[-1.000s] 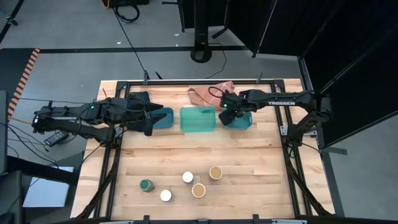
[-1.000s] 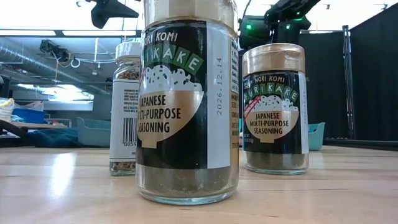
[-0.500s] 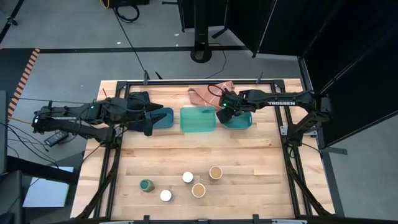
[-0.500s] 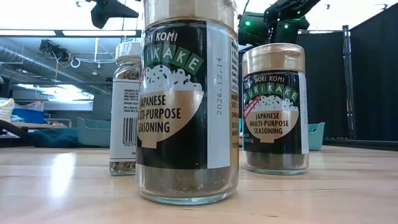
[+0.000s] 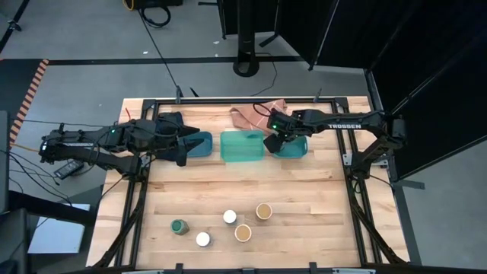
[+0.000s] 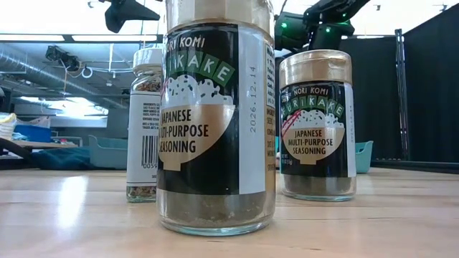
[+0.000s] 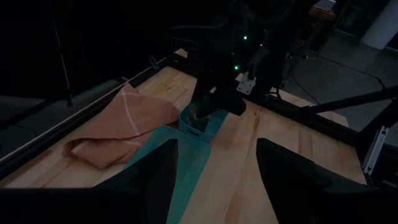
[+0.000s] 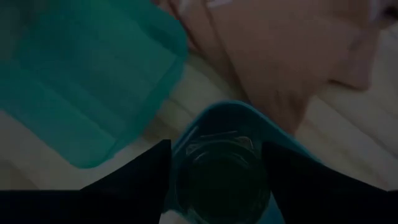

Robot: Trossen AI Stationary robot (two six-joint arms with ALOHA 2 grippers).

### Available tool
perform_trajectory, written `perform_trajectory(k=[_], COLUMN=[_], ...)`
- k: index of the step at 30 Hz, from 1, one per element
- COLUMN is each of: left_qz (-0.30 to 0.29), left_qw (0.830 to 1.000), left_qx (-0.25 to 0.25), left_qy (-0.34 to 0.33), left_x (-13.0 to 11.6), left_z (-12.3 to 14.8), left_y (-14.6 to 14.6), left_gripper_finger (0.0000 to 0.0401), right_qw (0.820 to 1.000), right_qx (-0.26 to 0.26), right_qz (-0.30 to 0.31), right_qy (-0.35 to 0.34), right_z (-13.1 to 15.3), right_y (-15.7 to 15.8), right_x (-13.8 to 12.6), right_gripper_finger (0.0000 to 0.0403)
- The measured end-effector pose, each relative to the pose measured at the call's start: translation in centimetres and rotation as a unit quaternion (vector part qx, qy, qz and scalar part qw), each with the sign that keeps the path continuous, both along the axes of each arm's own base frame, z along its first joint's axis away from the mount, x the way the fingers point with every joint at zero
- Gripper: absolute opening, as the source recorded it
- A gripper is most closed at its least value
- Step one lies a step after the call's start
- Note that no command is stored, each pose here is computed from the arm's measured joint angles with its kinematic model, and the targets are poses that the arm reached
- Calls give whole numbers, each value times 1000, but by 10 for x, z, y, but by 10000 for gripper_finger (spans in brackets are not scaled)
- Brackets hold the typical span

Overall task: Sort spices by type
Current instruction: Put the top green seasoning bottle into the light green bin, then put the top white seasoning bottle into the transparent green bin

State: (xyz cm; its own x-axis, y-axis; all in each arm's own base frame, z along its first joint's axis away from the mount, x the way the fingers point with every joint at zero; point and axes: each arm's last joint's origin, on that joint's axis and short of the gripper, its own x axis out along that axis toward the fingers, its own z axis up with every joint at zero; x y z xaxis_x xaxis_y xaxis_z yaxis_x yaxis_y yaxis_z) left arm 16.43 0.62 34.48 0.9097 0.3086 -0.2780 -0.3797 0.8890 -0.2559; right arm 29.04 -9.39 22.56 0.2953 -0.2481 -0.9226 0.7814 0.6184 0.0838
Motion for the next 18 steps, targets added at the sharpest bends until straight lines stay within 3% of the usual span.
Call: perform_trajectory(k=[9,18], left_qz=[-3,-97], left_qw=[1000,993], left_qx=[-1,-62], left_qy=[0,24], left_x=[0,-1], left_z=[0,-6], left_y=[0,-6], left_gripper_finger=[225,234], right_qw=[998,988], right_qx=[2,-47], right_qz=[61,145], right_qy=[3,-9], right_z=[25,88], right_y=[-1,-3], right_x=[5,10], right_gripper_finger=[288,284])
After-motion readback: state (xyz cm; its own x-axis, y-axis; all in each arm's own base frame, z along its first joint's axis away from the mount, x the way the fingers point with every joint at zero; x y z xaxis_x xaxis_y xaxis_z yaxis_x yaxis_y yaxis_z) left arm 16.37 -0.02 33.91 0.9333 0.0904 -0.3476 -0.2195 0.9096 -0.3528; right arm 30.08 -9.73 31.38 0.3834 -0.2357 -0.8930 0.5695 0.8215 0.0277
